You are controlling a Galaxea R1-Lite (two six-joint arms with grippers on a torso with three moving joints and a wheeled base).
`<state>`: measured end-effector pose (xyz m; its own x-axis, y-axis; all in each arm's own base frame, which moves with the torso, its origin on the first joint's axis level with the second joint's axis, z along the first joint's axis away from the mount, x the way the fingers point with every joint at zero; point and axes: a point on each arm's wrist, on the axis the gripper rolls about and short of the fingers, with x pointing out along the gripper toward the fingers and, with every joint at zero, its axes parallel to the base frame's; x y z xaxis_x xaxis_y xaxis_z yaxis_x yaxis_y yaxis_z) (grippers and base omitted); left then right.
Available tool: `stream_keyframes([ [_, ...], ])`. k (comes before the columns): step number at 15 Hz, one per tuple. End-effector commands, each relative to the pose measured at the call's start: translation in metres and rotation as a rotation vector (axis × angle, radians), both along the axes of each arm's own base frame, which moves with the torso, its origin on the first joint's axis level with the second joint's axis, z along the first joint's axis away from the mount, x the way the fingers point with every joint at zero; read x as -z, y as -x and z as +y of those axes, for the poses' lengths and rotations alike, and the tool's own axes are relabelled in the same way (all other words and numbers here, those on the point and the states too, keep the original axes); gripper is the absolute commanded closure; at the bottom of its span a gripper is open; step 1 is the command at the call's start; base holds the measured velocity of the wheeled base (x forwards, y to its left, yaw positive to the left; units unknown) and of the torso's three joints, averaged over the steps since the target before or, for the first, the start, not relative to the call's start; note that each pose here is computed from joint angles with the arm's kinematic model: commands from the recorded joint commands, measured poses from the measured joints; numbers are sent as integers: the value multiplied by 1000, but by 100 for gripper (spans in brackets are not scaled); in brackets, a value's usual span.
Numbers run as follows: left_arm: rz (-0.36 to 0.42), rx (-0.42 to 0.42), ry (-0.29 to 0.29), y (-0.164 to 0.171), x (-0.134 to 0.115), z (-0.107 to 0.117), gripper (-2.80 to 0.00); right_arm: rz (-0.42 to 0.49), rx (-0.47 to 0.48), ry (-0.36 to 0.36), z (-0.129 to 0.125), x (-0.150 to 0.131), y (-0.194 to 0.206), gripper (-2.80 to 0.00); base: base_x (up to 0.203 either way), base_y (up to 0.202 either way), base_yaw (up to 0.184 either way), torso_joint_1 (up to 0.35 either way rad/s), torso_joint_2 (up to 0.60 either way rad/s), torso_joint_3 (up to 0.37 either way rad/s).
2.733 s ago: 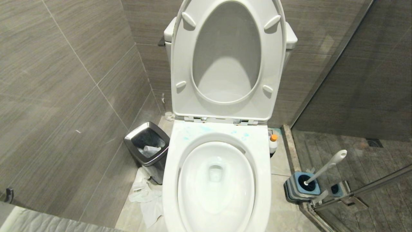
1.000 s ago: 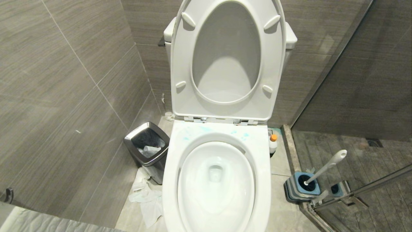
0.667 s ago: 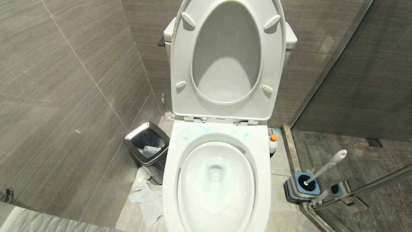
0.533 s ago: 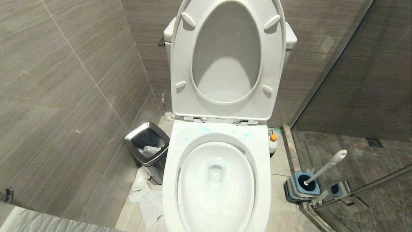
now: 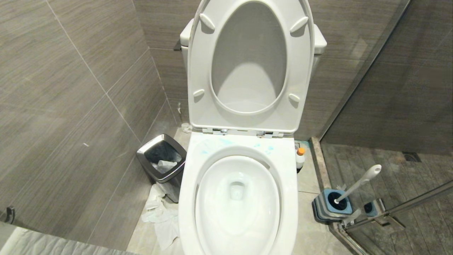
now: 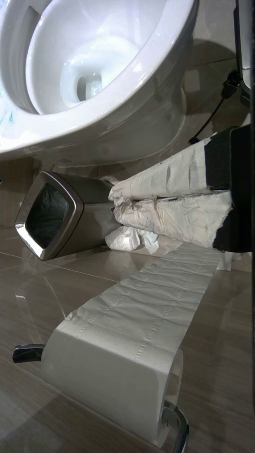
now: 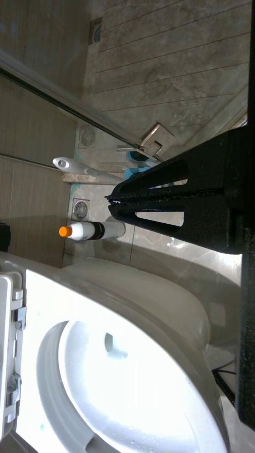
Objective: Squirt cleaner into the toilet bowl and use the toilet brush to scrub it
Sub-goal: Pour in the cleaning agent
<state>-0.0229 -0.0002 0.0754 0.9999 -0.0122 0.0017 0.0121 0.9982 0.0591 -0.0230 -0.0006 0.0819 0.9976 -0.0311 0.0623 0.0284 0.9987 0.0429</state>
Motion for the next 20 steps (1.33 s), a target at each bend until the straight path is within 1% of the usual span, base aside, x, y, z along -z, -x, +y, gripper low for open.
stream_keyframes([
  [1, 3, 0, -1, 0, 0, 0, 0, 26, 0, 0, 0, 7, -2, 0, 0, 0, 0, 0, 0, 0],
  [20, 3, 0, -1, 0, 0, 0, 0, 26, 1, 0, 0, 7, -2, 0, 0, 0, 0, 0, 0, 0],
])
